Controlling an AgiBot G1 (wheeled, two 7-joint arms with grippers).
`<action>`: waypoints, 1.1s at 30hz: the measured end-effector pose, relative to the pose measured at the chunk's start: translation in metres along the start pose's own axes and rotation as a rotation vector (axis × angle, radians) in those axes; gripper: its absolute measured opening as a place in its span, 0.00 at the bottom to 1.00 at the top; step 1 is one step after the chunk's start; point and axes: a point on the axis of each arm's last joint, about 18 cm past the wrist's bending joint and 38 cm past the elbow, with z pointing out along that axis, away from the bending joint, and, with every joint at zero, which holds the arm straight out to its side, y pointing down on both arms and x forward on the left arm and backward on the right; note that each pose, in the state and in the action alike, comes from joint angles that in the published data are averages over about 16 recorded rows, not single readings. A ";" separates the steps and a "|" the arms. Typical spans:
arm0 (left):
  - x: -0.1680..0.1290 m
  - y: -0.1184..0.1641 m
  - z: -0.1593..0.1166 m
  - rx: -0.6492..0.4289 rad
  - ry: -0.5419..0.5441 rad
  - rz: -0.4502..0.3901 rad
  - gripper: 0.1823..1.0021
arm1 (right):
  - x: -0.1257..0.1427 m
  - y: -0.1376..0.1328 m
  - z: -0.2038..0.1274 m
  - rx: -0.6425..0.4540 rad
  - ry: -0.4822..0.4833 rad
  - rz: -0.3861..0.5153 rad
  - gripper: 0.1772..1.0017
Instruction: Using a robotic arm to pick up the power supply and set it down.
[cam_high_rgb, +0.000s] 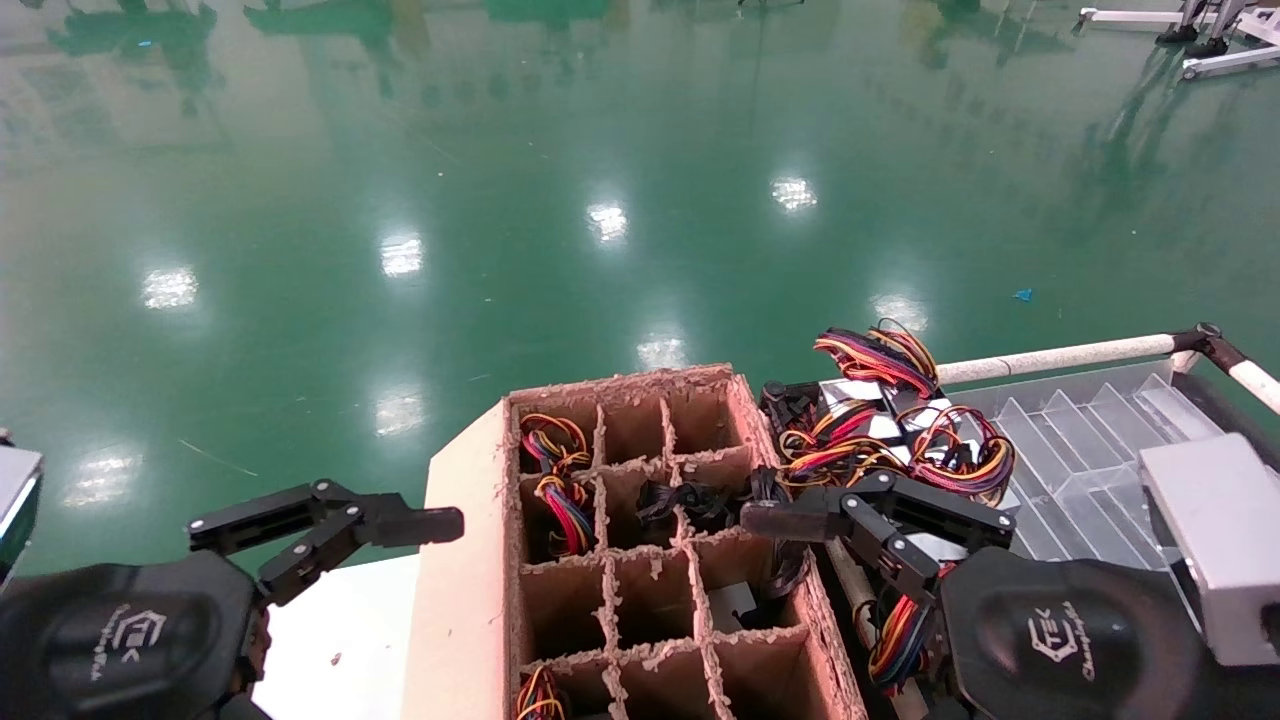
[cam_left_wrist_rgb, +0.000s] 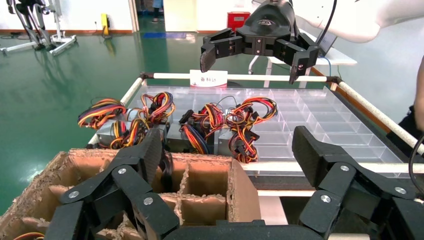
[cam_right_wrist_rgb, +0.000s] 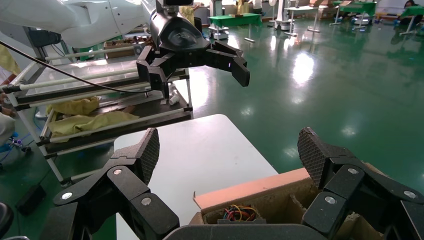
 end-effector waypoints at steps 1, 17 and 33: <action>0.000 0.000 0.000 0.000 0.000 0.000 0.96 | 0.000 0.000 0.000 0.000 0.000 0.000 1.00; 0.000 0.000 0.000 0.000 0.000 0.000 0.68 | 0.000 0.000 0.000 0.000 0.000 0.000 1.00; 0.000 0.000 0.000 0.000 0.000 0.000 0.26 | 0.000 0.000 0.000 0.000 0.000 0.000 1.00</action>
